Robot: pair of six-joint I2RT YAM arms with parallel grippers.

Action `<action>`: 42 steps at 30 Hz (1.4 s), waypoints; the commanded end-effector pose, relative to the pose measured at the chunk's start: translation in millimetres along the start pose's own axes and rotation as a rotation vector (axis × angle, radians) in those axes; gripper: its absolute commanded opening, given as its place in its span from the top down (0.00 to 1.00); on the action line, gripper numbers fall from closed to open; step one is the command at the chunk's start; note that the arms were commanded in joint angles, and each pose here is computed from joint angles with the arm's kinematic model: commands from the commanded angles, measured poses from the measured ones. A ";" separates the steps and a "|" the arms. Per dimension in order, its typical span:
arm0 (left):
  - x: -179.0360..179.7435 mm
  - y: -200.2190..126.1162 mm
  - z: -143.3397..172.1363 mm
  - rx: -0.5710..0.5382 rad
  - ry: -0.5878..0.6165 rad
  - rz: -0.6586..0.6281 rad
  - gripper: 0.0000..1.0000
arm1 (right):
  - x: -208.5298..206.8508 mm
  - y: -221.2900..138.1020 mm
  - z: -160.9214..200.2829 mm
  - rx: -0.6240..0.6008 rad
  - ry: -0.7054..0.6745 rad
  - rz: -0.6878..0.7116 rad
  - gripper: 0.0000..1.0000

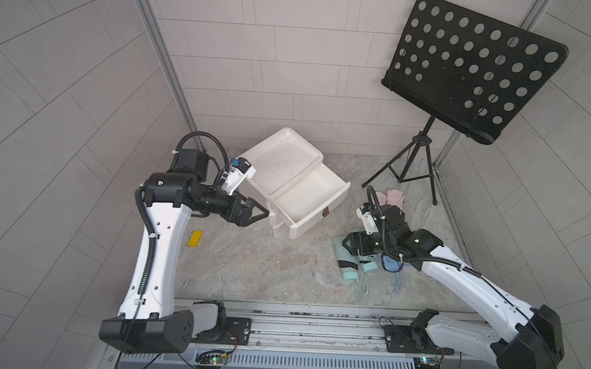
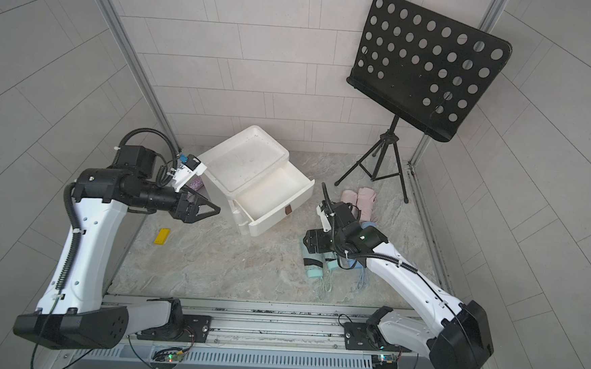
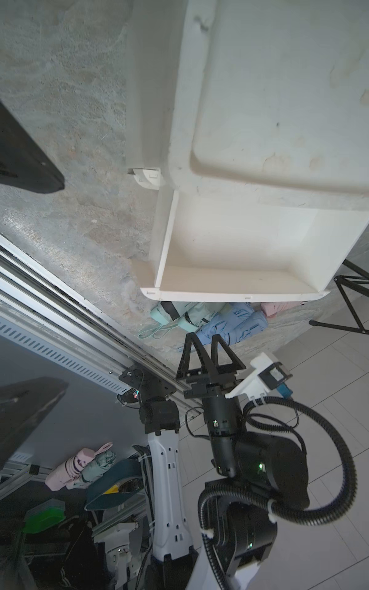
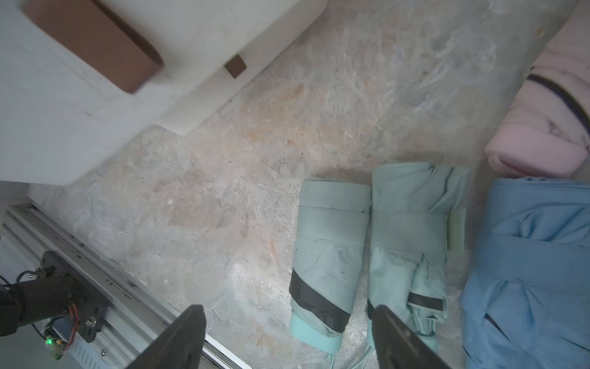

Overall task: Place the umbrella in the drawer by color
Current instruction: Open the drawer in the storage box, then pick up the umbrella from the center of the board.

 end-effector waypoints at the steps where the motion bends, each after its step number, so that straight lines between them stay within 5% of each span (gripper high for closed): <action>1: -10.1 4.8 14.9 0.024 0.033 0.068 0.03 | -8.7 16.3 3.2 0.038 0.009 0.081 0.17; 18: 1.9 28.7 37.0 0.058 -0.012 0.119 0.03 | -18.2 80.1 24.3 0.187 0.015 0.175 0.16; 42: 6.2 28.9 31.2 0.043 -0.023 0.095 0.03 | -30.0 106.3 48.8 0.264 -0.023 0.284 0.24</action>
Point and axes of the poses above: each gripper's point midway between its finger pads, its own y axis out along the fingers, its own x axis along the line the jaws close on, z = x × y, the point moved 4 cm from there along -y, back along the fingers
